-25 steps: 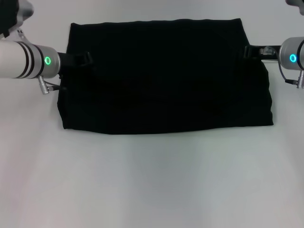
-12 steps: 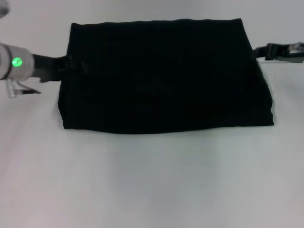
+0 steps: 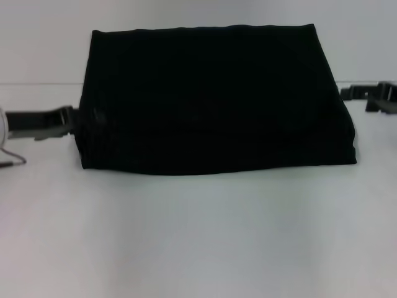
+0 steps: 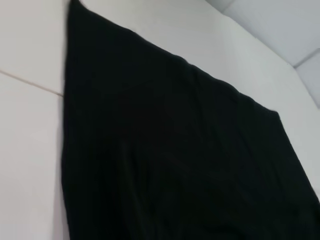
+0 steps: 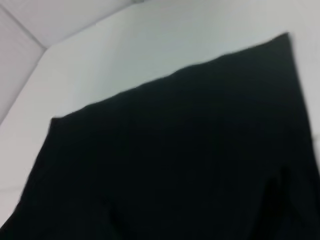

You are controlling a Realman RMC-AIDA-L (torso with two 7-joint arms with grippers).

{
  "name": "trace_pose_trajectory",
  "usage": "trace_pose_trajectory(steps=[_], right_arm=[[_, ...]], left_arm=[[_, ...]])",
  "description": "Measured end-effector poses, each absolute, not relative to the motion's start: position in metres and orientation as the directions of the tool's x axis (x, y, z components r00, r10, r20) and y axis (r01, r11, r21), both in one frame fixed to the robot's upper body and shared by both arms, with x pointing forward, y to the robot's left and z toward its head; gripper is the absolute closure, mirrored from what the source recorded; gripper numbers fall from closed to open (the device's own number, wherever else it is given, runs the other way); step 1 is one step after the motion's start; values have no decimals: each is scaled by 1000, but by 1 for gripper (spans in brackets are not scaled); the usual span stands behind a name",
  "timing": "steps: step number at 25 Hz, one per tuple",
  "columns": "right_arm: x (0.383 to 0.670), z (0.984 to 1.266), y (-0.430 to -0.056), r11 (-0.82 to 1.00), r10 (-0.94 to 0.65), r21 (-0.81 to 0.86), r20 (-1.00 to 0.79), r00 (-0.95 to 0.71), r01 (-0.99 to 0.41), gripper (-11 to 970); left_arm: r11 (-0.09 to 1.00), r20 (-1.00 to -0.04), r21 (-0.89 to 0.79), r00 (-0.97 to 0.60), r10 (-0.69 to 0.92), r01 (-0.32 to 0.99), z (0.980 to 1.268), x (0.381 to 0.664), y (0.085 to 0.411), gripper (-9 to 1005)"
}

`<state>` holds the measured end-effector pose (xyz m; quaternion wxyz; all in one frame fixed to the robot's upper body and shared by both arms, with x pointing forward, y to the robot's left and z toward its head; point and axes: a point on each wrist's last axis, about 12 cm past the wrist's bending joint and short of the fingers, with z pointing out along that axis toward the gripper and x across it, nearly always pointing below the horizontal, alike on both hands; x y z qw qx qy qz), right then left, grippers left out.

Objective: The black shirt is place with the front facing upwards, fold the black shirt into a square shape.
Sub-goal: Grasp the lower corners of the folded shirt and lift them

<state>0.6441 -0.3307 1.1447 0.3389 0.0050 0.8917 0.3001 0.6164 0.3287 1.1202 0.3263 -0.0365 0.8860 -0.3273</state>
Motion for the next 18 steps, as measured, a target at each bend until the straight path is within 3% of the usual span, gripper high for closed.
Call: trace_pose_trajectory(steps=[7,12,18], right_arm=[[602,1118,-333,646,349,723,-564,-748,-243,42],[585,1109,-342,567,435,782,-550,-713,-258,47],[584,1109,-348,564,459,789,-546,-700,-245,175]], left_arm=[[820,-669,-506,-722,-176,269,1091,602,329,204],[846,-688,-494,-686,-237,203,1084,602,336,203],[828,-660,-535,-696,-284,170,1080,603,333,208]])
